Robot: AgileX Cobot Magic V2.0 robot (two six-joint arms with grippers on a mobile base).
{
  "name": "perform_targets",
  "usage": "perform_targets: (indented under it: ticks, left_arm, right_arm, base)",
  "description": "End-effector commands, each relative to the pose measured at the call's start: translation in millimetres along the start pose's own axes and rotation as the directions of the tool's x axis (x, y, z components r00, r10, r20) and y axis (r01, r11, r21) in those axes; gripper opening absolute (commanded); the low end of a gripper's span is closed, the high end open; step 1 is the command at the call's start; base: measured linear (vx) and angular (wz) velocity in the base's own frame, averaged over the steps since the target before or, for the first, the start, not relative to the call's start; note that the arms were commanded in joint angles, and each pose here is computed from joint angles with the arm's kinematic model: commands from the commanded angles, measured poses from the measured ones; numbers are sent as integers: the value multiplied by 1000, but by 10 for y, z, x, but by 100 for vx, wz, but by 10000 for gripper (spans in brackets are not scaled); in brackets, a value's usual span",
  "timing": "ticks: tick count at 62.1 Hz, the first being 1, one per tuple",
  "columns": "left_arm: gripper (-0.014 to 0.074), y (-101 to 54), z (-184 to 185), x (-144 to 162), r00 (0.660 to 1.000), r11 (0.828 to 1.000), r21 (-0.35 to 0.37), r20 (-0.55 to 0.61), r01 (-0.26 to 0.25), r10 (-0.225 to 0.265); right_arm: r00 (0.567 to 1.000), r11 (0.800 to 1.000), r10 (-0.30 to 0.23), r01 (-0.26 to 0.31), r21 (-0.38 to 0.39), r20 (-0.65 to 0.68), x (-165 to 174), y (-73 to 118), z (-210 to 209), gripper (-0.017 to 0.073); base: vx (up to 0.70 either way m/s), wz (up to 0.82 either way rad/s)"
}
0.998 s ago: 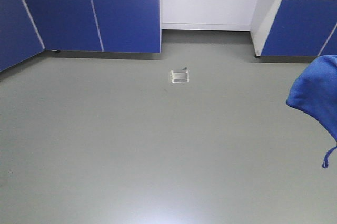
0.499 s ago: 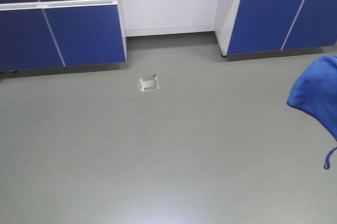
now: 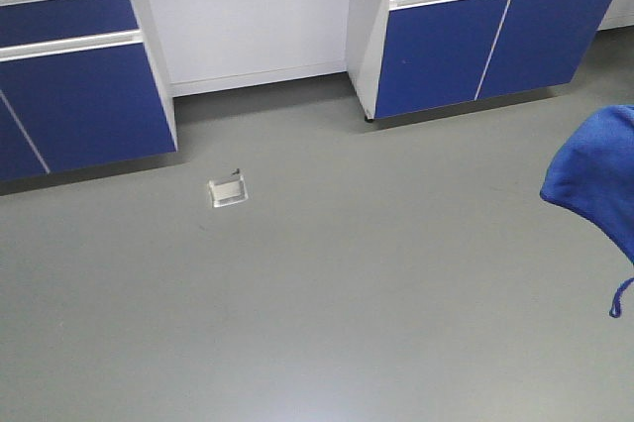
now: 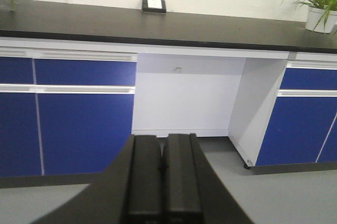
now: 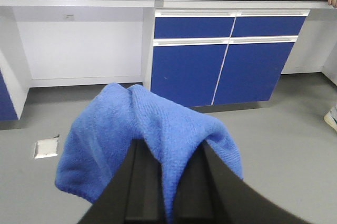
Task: Wipe right workspace with blue cloth
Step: 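Drive the base to the other bench holding the cloth in the right gripper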
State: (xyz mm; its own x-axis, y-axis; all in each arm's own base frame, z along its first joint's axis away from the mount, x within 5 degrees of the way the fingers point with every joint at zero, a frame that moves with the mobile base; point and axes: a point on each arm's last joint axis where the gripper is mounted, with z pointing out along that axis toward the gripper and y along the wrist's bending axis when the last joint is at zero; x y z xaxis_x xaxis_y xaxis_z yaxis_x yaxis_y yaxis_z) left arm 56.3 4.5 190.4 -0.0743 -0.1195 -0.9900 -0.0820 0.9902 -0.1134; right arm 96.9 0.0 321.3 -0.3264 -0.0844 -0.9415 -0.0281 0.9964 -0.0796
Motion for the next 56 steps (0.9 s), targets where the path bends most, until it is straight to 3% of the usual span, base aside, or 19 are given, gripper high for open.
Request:
perform_targets:
  ticks: [1,56]
  left_arm:
    - [-6,-5,5,21,998,1000,19,69,8,-9]
    - [-6,-5,5,21,998,1000,19,69,8,-9]
  right_arm:
    - [994,1000,-6,5,14,107,-159,-18,-38,0]
    - [994,1000,-6,5,14,107,-159,-18,-38,0]
  base:
    - [28,-18]
    - [37,-2]
